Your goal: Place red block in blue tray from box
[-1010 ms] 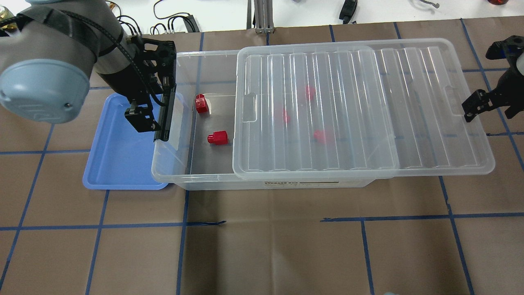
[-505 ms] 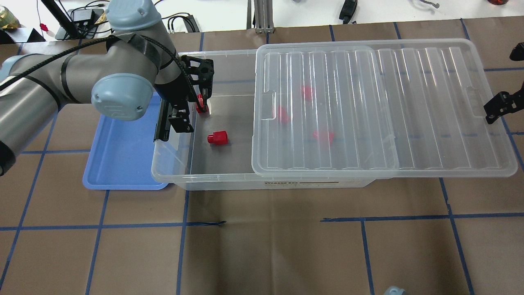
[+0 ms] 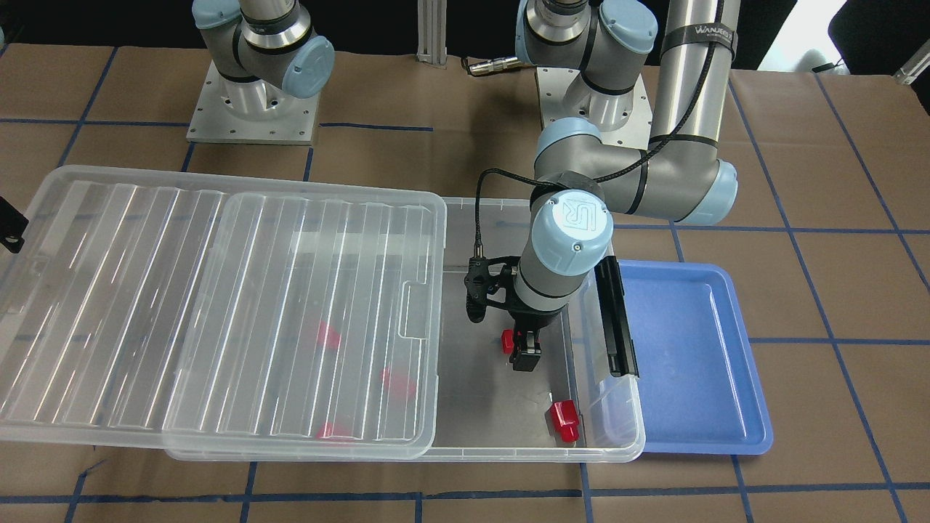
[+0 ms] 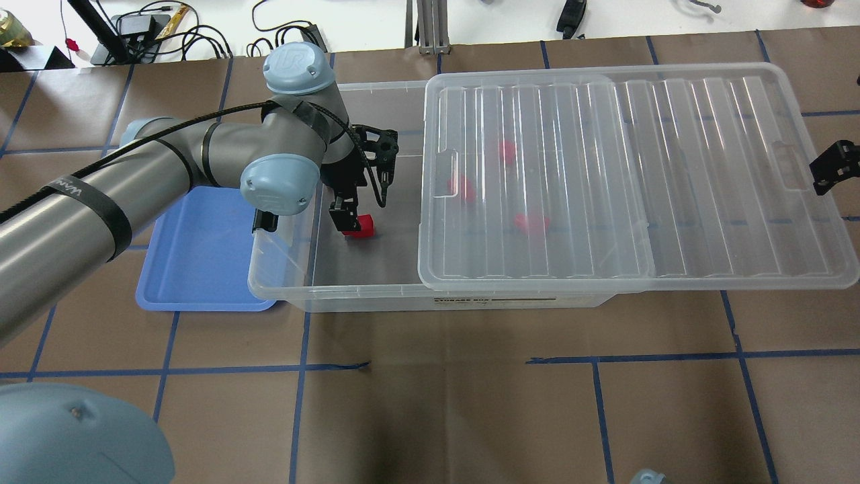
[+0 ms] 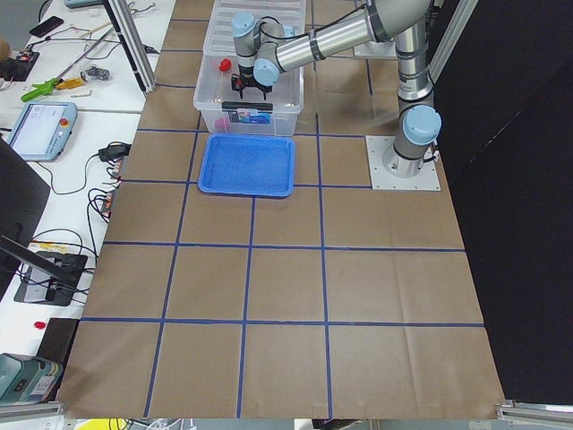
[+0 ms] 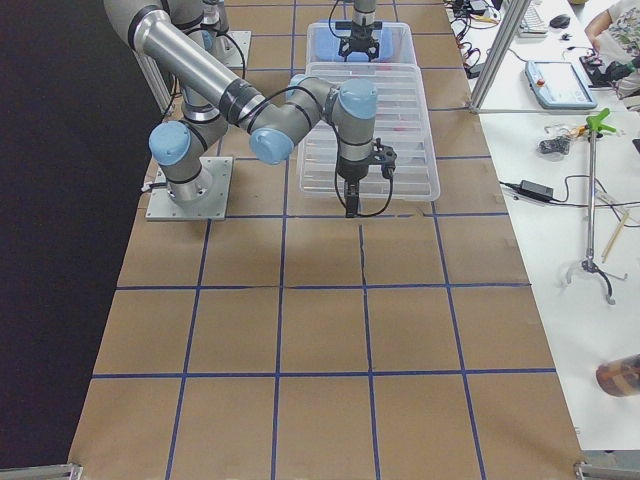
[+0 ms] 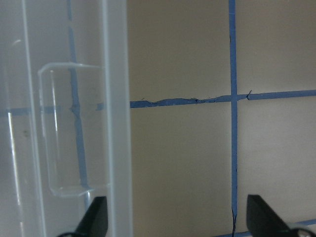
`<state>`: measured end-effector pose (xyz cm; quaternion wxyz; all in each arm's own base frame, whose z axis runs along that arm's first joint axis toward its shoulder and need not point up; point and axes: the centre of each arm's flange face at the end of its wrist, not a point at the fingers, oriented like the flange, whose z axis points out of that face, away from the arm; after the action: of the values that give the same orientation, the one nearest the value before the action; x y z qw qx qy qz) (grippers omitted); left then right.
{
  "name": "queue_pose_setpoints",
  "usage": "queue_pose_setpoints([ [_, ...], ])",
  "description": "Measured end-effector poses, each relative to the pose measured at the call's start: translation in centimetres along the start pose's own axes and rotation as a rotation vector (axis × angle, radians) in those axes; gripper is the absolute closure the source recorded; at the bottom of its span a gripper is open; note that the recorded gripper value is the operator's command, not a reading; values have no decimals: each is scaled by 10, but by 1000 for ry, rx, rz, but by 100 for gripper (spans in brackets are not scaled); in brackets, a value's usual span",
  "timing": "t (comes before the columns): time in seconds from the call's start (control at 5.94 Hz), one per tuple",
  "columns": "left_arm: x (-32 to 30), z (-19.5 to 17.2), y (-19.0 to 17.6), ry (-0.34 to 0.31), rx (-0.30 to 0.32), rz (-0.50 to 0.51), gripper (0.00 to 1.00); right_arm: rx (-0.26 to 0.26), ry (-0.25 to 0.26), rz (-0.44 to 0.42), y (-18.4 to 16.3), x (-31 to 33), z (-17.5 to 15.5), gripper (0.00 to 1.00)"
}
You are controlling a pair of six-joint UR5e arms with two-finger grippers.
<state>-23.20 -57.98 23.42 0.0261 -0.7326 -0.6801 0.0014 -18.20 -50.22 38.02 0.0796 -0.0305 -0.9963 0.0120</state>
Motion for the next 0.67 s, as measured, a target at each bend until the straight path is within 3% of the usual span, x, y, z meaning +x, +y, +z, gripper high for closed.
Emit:
queue_pose_setpoints([
  [0.34, -2, 13, 1, 12, -6, 4, 4, -11, -14, 48, -10, -21, -46, 0],
  [0.67, -4, 29, 2, 37, -8, 1, 8, -37, -38, 94, -21, -79, -115, 0],
])
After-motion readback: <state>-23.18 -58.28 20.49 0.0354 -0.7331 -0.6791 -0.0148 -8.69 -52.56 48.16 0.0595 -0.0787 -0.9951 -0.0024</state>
